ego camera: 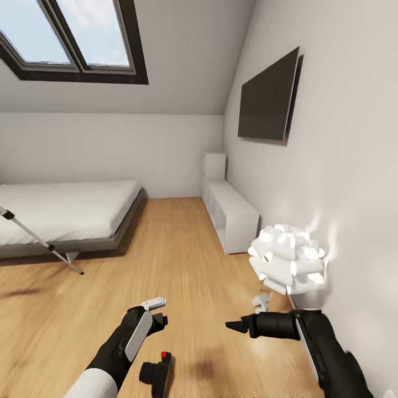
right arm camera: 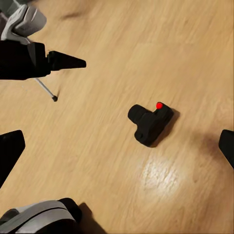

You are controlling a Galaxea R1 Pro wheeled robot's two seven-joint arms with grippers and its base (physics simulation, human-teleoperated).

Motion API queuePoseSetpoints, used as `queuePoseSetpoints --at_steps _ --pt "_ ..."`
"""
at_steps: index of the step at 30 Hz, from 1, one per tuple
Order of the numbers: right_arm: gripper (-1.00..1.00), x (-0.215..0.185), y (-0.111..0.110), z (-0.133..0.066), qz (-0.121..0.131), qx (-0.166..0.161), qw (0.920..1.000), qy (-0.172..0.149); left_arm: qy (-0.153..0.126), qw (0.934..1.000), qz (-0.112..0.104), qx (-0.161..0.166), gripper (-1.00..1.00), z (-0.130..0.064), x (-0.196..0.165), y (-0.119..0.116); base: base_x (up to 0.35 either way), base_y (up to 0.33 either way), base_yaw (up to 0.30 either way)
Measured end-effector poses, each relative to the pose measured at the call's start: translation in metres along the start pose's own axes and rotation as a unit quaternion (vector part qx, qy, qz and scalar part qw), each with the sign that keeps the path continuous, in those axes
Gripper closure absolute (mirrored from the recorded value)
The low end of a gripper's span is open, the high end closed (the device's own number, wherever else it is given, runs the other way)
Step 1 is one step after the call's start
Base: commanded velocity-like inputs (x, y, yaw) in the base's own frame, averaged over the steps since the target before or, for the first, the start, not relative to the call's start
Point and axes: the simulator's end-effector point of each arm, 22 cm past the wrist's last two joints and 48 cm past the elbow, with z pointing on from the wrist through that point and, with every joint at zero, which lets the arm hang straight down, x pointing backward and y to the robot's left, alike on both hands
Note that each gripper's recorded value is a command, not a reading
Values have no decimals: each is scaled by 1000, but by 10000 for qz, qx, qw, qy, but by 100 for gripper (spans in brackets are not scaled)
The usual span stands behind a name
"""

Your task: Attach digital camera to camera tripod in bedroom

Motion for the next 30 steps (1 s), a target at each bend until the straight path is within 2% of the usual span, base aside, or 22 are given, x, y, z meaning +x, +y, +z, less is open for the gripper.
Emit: queuePoseSetpoints --at_steps 7,21,23,26,27,30 --pt "-100 10 -8 -7 -78 -71 9999 -4 -24 10000 -6 7 -100 11 9 2 0 0 0" --pt "-100 38 -23 3 -58 -81 9999 38 -28 10000 -10 69 -100 33 30 5 0 0 0" --pt "-100 42 -26 6 -10 -86 9999 67 11 9995 -11 310 -100 36 33 -5 0 0 0" --pt "-100 45 -29 9 39 -90 9999 107 67 9989 -15 468 -100 40 37 -11 0 0 0" --pt "-100 47 -30 10 57 -92 9999 121 85 9971 -19 757 -100 41 38 -22 0 0 0" --pt "-100 51 -33 13 104 -95 9998 159 140 9958 -19 909 -100 45 42 -26 0 0 0"
